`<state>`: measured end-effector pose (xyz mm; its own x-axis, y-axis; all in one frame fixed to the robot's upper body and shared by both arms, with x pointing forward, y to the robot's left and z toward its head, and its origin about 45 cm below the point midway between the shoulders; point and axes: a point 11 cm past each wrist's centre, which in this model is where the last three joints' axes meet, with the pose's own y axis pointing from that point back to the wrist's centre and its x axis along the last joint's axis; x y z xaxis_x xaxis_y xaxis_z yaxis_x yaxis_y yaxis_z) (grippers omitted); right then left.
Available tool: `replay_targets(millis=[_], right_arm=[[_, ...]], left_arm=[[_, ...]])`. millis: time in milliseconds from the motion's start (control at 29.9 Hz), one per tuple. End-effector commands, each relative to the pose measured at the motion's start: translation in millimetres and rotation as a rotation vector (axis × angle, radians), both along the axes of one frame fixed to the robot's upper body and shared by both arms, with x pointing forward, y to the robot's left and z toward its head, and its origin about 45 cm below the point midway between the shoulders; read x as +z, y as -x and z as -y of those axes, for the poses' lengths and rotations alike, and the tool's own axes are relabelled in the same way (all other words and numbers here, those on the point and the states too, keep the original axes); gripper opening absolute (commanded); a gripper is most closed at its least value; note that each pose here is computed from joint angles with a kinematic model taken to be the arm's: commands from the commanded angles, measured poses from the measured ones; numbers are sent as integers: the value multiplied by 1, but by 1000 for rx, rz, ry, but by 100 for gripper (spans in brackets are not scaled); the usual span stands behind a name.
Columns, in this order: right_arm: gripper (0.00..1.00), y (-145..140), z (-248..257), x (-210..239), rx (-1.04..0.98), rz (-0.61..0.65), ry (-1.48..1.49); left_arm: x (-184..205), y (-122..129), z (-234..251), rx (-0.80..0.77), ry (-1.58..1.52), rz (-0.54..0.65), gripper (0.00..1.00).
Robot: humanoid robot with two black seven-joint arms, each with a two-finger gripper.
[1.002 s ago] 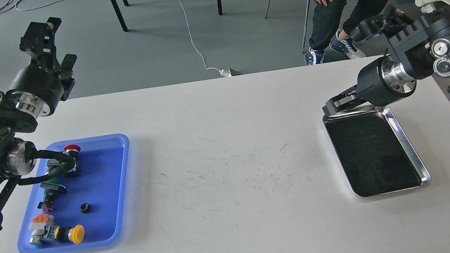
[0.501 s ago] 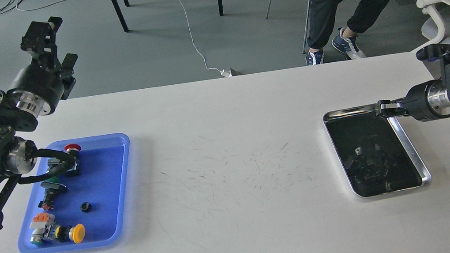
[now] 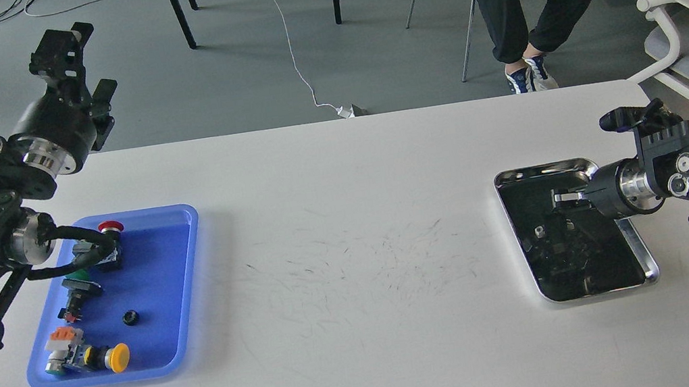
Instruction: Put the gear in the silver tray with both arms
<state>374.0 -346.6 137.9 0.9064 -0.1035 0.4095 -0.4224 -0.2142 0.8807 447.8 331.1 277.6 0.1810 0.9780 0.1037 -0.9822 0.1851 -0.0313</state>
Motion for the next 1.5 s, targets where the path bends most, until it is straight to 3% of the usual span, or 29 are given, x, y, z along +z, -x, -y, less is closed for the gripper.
replay_targets(millis=[0,67,100,301,501,635,735,902,1136,1203,1470], right_arm=[[43,-3,0,5,0,9,-1],[88,-7,-2,9,-6,16,-12],[95,-9,-3,12,-5,18,-20],[98,-35,-18,56,-15,98,-111],[98,-71,-2,149,-142,315,-338],[98,-92,24,190,-373,433,-631],[98,-102,72,204,-641,500,-895],[97,-105,140,184,-1041,575,-1211],[97,-70,173,120,-1350,556,-1529],[97,-64,176,111,-1383,550,-1578],[98,-63,133,83,-1343,388,-1642]], left_arm=[[0,0,-1,1,-1,0,97],[0,0,-1,1,-5,0,97],[0,0,0,-1,-5,0,97],[1,0,0,-2,-9,-1,97],[14,-7,2,-8,-19,23,98],[22,-13,4,-7,-29,33,98],[23,-17,-1,13,-34,28,98],[9,-20,-5,32,-22,-36,98],[25,-7,-34,-54,-88,-83,98],[33,5,-37,-121,-141,-90,98],[18,94,-33,-466,-722,-178,98]])
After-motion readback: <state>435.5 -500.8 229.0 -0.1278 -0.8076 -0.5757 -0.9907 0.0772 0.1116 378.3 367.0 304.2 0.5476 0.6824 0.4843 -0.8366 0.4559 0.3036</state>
